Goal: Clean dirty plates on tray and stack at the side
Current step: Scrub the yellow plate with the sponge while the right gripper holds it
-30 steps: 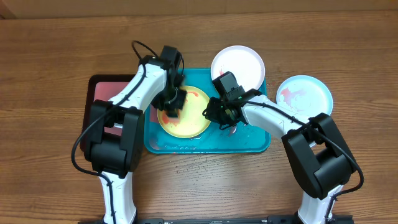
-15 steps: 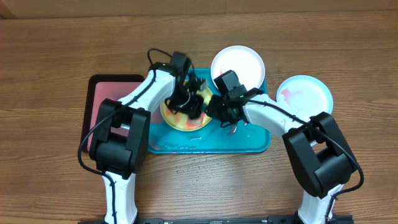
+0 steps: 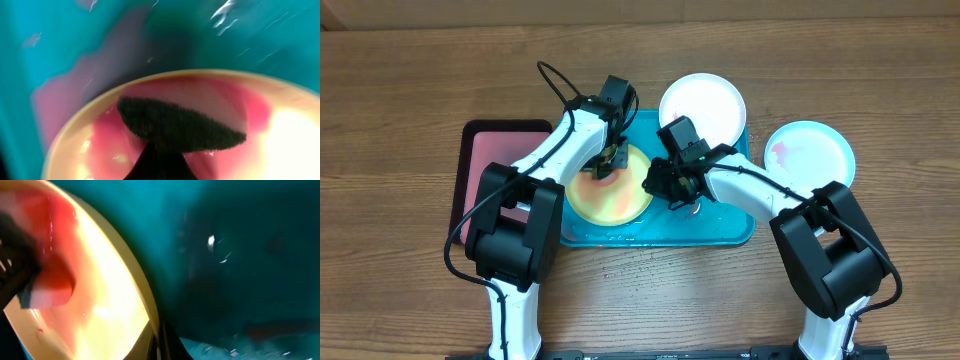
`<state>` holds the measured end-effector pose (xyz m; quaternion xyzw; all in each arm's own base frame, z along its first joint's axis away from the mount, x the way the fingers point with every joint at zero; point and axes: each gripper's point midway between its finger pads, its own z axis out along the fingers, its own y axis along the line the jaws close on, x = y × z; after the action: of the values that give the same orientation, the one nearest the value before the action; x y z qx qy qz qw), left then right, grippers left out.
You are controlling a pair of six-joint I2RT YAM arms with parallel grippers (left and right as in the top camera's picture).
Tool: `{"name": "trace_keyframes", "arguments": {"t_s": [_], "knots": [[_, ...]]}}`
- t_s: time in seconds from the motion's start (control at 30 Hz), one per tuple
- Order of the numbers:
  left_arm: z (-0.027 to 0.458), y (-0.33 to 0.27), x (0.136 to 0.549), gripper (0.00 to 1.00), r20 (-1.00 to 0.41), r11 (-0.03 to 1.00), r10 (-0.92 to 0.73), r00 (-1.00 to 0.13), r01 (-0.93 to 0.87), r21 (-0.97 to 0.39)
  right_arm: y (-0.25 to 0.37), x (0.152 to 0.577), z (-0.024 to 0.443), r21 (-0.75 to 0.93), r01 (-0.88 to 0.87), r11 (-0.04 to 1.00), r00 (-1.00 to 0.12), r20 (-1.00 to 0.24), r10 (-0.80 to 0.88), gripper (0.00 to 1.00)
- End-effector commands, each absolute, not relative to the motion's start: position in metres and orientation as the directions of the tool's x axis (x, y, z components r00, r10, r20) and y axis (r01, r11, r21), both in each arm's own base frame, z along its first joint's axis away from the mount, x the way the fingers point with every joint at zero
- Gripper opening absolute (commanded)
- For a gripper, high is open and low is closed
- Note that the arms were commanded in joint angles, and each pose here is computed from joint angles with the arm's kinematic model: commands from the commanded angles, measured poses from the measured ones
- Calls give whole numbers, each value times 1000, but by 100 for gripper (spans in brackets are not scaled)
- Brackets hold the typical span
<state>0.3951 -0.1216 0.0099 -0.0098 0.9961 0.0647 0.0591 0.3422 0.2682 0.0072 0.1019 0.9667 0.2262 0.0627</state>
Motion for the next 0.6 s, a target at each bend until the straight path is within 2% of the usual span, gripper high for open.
{"name": "trace_keyframes", "arguments": {"t_s": [0.0,0.1,0.13,0.2,0.3,0.37,0.47,0.57], "knots": [[-11,-66,365,4,29,937,30,-999,38,348,259,345,0,427,192,884,-968,-68,243,4],[-13,-75,352,4,129,941,161,-978,192,279,260,344,1,432,191,881,-968,-63,241,4],[-15,-83,348,4,158,941,227,-961,259,218,260,344,1,432,191,881,-969,-62,241,4],[-18,-111,335,4,192,909,408,-892,417,4,260,344,1,431,191,882,-969,-62,241,4],[-10,-158,313,4,108,756,625,-773,567,-327,260,344,1,431,191,882,-969,-62,241,4],[-2,-179,307,4,28,672,669,-743,588,-450,260,344,1,432,191,881,-969,-62,240,4],[8,-201,306,4,-69,583,684,-727,601,-547,261,343,1,435,192,880,-969,-57,239,4],[11,-211,314,4,-131,554,670,-731,609,-568,261,343,1,434,192,880,-969,-56,239,4]]}}
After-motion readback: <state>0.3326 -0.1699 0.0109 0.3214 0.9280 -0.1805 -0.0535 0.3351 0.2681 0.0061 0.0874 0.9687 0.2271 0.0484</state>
